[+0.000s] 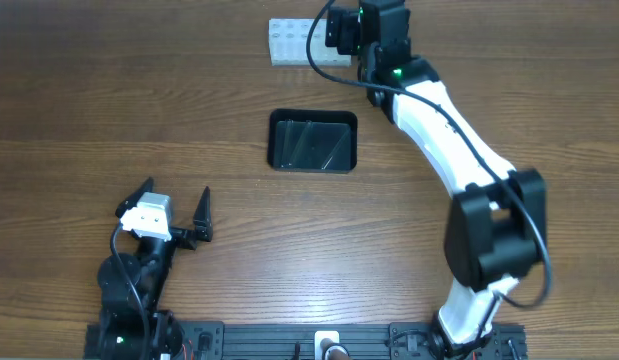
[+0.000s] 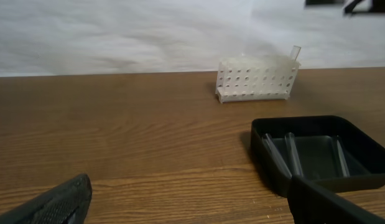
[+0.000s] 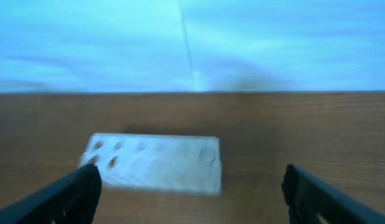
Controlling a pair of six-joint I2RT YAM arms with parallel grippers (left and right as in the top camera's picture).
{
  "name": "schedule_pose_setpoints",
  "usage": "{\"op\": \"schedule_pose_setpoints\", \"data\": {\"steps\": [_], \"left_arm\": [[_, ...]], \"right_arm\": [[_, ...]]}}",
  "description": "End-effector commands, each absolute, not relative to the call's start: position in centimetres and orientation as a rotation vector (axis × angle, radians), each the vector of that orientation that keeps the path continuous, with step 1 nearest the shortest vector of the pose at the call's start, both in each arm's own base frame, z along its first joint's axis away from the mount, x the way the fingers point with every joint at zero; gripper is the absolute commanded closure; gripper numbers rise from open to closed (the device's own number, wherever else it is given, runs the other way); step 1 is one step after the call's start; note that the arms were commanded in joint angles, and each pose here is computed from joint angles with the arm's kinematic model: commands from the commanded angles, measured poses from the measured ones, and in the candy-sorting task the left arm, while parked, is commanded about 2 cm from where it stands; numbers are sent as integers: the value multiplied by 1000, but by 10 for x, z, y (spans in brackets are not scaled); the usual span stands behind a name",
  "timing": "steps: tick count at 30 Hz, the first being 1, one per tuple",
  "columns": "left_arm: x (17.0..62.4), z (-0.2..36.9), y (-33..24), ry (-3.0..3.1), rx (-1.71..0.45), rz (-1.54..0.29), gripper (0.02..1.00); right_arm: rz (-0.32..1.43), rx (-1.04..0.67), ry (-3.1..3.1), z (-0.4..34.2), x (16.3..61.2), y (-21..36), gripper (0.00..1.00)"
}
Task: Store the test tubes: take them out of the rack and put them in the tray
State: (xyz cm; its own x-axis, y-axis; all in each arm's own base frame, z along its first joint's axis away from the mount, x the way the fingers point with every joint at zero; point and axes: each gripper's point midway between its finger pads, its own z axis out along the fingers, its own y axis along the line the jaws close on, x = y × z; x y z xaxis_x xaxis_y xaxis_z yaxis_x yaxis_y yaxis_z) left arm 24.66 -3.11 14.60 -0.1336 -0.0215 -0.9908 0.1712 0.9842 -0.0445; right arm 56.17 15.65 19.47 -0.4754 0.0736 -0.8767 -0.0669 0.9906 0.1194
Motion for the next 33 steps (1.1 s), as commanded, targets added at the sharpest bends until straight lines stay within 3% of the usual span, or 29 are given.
{"op": "schedule_pose_setpoints", "data": {"steps": [1, 15, 19, 29, 33], "left_arm": [[246, 144, -31, 1700, 104, -173, 18], [246, 144, -31, 1700, 104, -173, 20], [246, 144, -31, 1700, 104, -173, 18], [246, 144, -31, 1700, 104, -173, 18], [246, 144, -31, 1700, 104, -173, 18]], "right_arm": [[129, -2, 2083, 158, 574, 155, 40], [97, -21, 2088, 115, 591, 152, 95], [76, -4, 2085, 110, 594, 147, 161], [84, -1, 2064, 112, 597, 148, 450], [111, -15, 2055, 111, 599, 154, 478]]}}
